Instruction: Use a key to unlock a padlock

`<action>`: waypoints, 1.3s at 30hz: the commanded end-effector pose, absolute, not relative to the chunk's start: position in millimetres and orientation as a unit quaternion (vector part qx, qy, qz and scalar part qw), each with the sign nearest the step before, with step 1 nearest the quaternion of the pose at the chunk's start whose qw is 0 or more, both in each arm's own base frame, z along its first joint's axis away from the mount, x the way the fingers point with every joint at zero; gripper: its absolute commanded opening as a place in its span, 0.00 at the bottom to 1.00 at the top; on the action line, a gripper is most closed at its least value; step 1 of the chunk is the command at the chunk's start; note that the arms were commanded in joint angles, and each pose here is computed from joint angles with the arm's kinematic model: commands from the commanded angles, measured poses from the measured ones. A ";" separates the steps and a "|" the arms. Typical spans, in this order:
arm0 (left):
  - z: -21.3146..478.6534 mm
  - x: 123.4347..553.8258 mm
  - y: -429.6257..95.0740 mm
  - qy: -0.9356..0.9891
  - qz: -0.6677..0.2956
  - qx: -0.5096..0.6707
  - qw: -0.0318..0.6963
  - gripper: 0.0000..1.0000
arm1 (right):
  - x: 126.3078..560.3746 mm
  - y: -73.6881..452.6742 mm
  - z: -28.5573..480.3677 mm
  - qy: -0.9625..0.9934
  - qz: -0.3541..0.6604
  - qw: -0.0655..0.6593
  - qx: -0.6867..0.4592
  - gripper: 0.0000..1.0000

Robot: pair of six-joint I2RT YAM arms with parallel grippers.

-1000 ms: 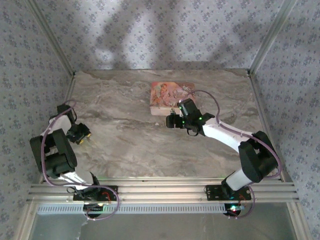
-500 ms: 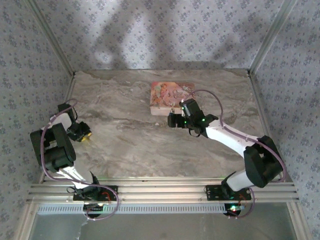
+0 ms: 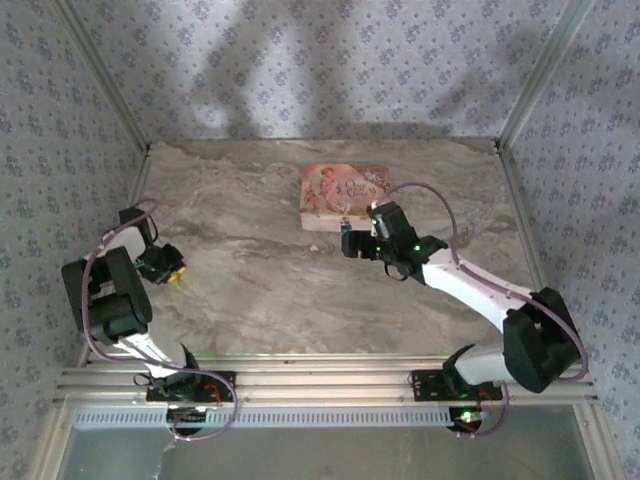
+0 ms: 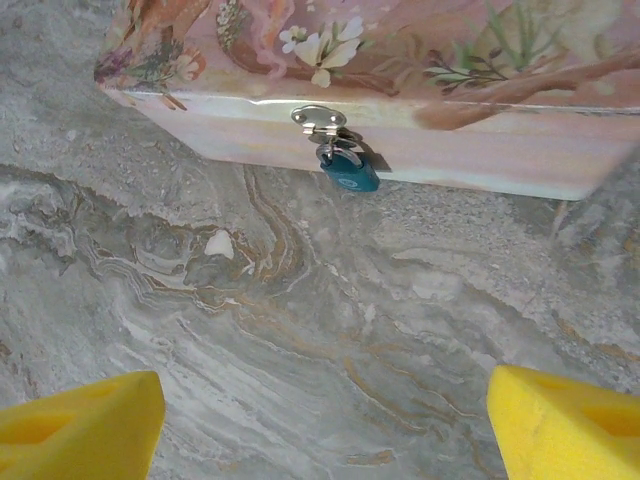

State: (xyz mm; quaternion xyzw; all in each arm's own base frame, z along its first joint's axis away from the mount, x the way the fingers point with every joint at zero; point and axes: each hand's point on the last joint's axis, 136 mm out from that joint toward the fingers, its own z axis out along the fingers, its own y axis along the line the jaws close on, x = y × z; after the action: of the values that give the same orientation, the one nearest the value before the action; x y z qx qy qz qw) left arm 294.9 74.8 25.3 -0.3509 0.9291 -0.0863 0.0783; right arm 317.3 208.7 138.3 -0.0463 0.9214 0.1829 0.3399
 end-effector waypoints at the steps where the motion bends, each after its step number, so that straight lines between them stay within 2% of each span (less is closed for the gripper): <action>1: 26.5 292.4 63.9 0.932 -0.099 -0.342 0.072 0.16 | 310.0 193.8 141.2 0.922 0.170 0.346 -0.024 0.85; 7: 42.8 296.2 52.7 0.932 -0.117 -0.332 0.092 0.00 | 301.9 183.7 149.2 0.919 0.173 0.355 -0.008 0.86; 16: 92.5 309.3 17.4 0.922 -0.173 -0.311 0.152 0.00 | 291.9 174.5 160.8 0.904 0.221 0.365 0.022 0.86; 25: 172.2 330.8 -63.9 0.898 -0.294 -0.251 0.211 0.00 | 286.9 206.5 185.2 0.868 0.322 0.378 -0.018 0.79; 29: 211.5 334.2 -113.2 0.894 -0.357 -0.174 0.208 0.00 | 285.3 232.0 201.3 0.841 0.355 0.403 -0.073 0.77; 34: 245.7 322.6 -168.9 0.884 -0.424 -0.076 0.181 0.00 | 275.2 269.8 223.4 0.779 0.363 0.469 -0.205 0.71; 39: 272.2 304.4 -207.3 0.869 -0.471 -0.002 0.155 0.00 | 275.4 292.7 232.6 0.740 0.355 0.496 -0.283 0.71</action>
State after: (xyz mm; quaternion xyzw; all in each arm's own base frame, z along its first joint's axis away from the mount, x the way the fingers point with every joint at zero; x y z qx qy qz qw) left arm 320.0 -186.9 253.3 -0.0483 0.8829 -0.4301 0.1822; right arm 272.4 277.8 210.2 -0.2183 0.7887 0.3569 0.4505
